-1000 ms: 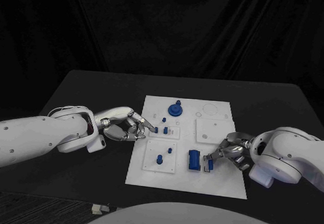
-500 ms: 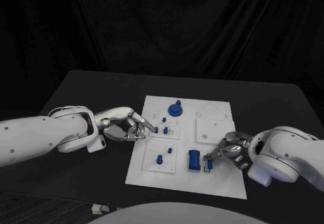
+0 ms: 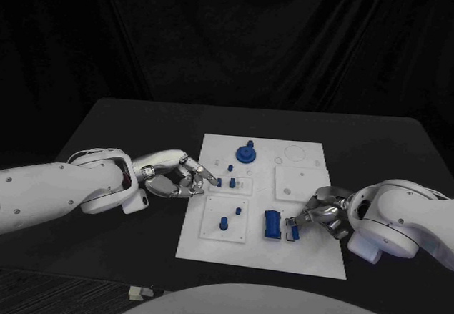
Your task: Assemble the parts on the task board
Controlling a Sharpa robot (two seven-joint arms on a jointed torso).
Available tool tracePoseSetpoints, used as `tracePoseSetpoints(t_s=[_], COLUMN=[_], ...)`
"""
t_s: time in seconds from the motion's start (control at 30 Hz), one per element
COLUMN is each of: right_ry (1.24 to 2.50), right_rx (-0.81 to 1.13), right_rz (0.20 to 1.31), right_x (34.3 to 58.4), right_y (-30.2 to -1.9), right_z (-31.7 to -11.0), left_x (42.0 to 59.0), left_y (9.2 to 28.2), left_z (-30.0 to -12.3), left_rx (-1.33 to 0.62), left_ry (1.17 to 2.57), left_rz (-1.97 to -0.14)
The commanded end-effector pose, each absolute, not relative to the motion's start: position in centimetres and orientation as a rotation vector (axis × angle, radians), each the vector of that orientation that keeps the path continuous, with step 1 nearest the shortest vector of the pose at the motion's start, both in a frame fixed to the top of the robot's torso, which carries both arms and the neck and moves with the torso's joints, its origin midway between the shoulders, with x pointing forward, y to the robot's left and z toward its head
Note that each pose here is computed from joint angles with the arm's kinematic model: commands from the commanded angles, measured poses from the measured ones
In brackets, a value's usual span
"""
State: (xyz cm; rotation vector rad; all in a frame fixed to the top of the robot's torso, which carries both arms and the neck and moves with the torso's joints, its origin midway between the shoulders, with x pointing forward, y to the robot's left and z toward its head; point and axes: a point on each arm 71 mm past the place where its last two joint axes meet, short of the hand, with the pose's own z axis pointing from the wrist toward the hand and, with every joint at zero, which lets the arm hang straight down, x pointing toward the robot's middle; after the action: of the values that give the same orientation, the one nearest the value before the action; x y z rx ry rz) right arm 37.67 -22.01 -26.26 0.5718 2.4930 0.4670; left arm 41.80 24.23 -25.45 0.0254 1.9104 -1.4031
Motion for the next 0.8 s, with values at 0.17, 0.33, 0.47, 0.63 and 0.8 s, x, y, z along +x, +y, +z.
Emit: tracePoseSetpoints(t_s=[0.17, 0.33, 0.47, 0.63, 0.8], right_ry=[2.509, 2.509, 2.509, 2.508, 2.507], right_rx=[0.553, 0.555, 0.556, 0.558, 0.559], right_rz=[0.450, 0.450, 0.450, 0.449, 0.448], right_x=[37.41, 37.37, 37.36, 37.37, 37.38], right_y=[-21.98, -21.98, -21.98, -21.98, -22.01], right_z=[-26.49, -26.54, -26.56, -26.58, -26.59], left_x=[41.71, 41.70, 41.70, 41.69, 41.68], left_y=[24.04, 24.08, 24.11, 24.11, 24.11], left_z=[-25.43, -25.45, -25.46, -25.48, -25.51], left_rx=[0.022, 0.021, 0.020, 0.020, 0.019], left_ry=[1.907, 1.908, 1.909, 1.909, 1.910], left_rz=[-1.425, -1.424, -1.424, -1.424, -1.424])
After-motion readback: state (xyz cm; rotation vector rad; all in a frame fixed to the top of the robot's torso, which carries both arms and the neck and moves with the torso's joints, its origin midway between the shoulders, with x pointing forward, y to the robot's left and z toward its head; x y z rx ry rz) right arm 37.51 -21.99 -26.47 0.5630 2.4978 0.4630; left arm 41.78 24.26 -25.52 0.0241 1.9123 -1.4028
